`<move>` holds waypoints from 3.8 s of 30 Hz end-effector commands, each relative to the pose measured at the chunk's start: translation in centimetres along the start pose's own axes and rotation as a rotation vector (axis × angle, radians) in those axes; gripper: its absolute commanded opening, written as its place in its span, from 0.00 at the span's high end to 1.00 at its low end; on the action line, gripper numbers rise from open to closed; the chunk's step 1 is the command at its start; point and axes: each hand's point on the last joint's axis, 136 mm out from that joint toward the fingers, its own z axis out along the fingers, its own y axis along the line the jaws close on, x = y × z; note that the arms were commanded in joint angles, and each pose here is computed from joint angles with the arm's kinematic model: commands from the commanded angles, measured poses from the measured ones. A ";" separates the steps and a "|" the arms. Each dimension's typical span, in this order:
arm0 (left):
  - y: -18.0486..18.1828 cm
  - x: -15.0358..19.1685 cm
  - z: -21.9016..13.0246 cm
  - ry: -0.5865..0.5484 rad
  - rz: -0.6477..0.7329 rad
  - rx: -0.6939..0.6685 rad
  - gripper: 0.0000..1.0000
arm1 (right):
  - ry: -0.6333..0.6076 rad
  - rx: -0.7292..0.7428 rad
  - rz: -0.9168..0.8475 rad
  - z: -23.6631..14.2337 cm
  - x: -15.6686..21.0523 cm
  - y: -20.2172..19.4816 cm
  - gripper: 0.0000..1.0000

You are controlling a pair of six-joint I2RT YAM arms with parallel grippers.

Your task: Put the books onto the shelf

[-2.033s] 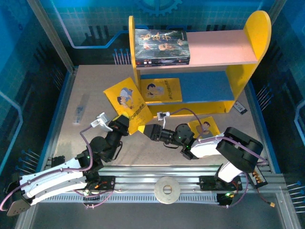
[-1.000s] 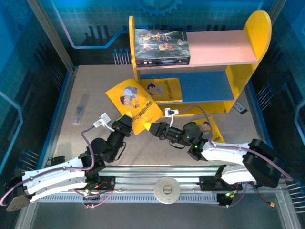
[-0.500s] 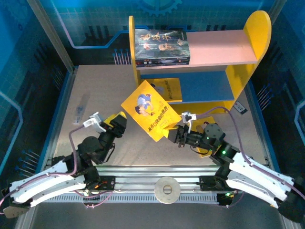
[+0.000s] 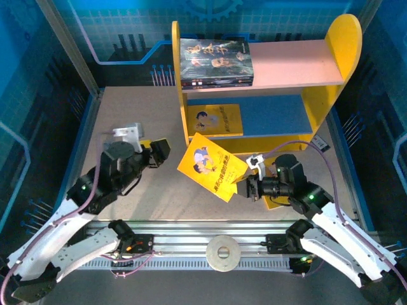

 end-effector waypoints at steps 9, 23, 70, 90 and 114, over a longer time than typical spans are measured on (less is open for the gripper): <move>-3.1 6.0 3.8 0.410 -0.025 0.395 0.32 | 0.002 -0.144 -0.174 -2.1 -2.9 4.6 0.90; -5.8 7.6 2.1 0.481 -0.021 0.628 0.34 | 0.007 -0.231 -0.178 -2.4 -4.4 5.5 0.90; -6.5 7.3 4.1 0.399 -0.201 0.717 1.00 | -0.106 -0.149 0.114 -0.9 -5.5 -1.6 0.62; -7.1 4.8 4.8 0.251 -0.267 0.721 1.00 | -0.236 -0.106 0.279 -0.2 -4.8 -5.0 0.22; -8.5 6.3 6.4 0.281 -0.222 0.677 0.68 | -0.289 -0.111 0.179 -3.0 -7.9 -3.5 0.95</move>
